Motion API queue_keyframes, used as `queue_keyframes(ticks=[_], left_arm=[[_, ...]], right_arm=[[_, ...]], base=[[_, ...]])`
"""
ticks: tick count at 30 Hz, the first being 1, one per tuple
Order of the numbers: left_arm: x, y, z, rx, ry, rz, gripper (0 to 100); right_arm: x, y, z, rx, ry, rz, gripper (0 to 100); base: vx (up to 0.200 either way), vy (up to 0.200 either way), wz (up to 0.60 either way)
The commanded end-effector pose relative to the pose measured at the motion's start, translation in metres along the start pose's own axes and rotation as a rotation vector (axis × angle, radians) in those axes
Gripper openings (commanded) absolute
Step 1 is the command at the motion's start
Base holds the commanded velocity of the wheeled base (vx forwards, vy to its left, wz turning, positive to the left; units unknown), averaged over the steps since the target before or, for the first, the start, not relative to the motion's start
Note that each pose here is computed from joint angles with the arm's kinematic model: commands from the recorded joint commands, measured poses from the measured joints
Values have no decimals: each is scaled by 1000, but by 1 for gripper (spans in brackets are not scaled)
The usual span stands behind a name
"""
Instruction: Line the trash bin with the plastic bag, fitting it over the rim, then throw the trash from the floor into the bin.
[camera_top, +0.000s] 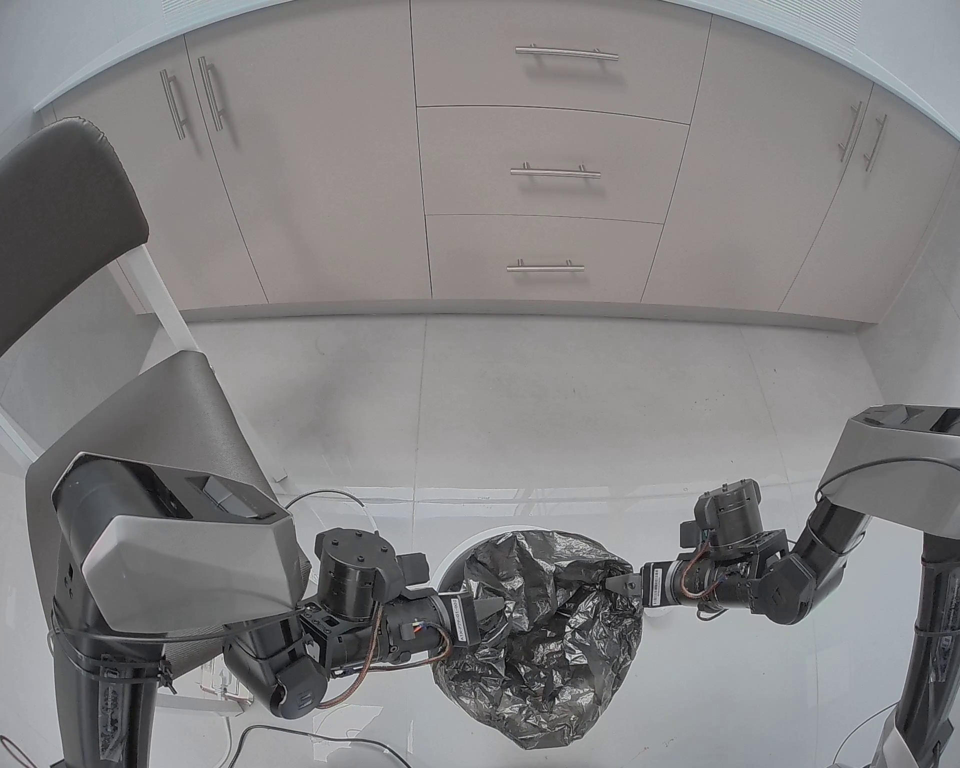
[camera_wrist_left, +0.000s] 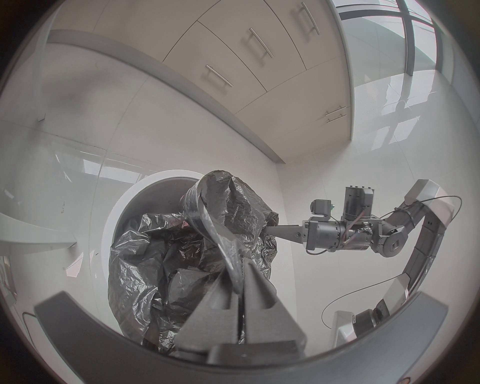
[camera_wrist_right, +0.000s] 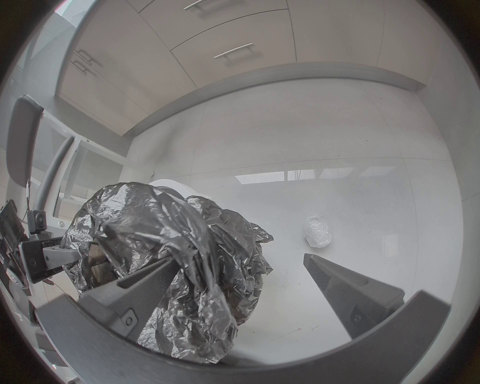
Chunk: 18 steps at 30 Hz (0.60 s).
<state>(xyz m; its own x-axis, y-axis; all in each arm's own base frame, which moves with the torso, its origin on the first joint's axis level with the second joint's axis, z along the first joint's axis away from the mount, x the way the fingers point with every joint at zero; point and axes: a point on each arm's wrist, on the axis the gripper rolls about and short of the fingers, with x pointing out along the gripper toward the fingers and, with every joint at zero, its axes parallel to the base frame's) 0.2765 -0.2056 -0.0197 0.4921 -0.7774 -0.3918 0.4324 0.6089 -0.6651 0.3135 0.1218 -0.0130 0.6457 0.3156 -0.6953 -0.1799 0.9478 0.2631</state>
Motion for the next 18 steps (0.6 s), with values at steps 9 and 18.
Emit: queue_keyframes(ticks=[9,18], left_arm=[[1,1,-1,0,2,1,0],[1,1,-1,0,2,1,0]], right_arm=[[22,-27,10,51,-22,-50,100],[38,-40,9,56,-13,-74,100]], base=[[0,0,0],[0,0,0]])
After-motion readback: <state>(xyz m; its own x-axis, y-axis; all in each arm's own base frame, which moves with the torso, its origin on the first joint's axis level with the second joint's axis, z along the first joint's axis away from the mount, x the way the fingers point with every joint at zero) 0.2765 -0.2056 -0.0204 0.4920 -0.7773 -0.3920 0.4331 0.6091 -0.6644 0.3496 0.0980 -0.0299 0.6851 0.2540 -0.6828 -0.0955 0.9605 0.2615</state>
